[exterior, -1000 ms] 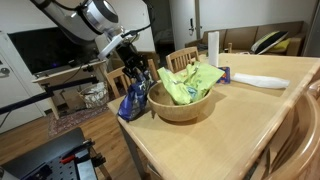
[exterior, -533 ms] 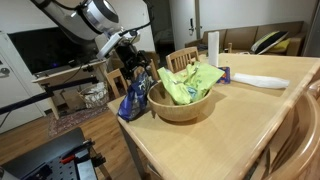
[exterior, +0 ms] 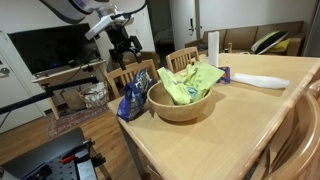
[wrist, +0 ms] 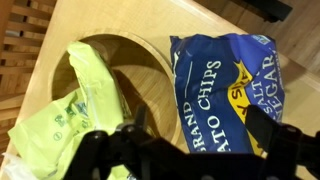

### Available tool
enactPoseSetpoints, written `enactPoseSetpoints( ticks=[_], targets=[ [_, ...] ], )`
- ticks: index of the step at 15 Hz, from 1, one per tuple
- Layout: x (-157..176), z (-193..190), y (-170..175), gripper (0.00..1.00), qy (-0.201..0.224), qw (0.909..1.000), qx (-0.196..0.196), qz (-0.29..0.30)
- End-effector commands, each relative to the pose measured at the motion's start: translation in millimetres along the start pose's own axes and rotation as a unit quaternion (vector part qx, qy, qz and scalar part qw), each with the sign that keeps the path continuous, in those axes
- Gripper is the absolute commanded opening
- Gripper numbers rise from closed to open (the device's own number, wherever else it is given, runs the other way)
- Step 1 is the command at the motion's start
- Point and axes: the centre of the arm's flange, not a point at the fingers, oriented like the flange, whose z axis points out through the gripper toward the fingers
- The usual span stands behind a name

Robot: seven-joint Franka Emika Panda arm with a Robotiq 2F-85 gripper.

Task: Take the blue packet of potato chips out of the bowl and put it on the table

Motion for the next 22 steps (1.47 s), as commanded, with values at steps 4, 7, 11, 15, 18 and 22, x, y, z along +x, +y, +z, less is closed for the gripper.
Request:
enactPoseSetpoints(
  ticks=[4, 7, 11, 15, 18, 22],
  targets=[
    [-7.1, -45.7, 20.4, 1.0, 0.088, 0.9937, 0.061, 0.033],
    [-5.2, -47.3, 34.5, 1.0, 0.152, 0.9836, 0.063, 0.074],
    [-9.0, -42.8, 55.6, 1.0, 0.218, 0.971, 0.031, 0.095],
    [-11.8, -30.7, 72.3, 1.0, 0.246, 0.9624, -0.004, 0.116],
    [-12.6, -25.9, 81.4, 1.0, 0.255, 0.9508, -0.036, 0.172],
    [-11.0, -21.6, 88.6, 1.0, 0.241, 0.955, -0.027, 0.17]
  ],
)
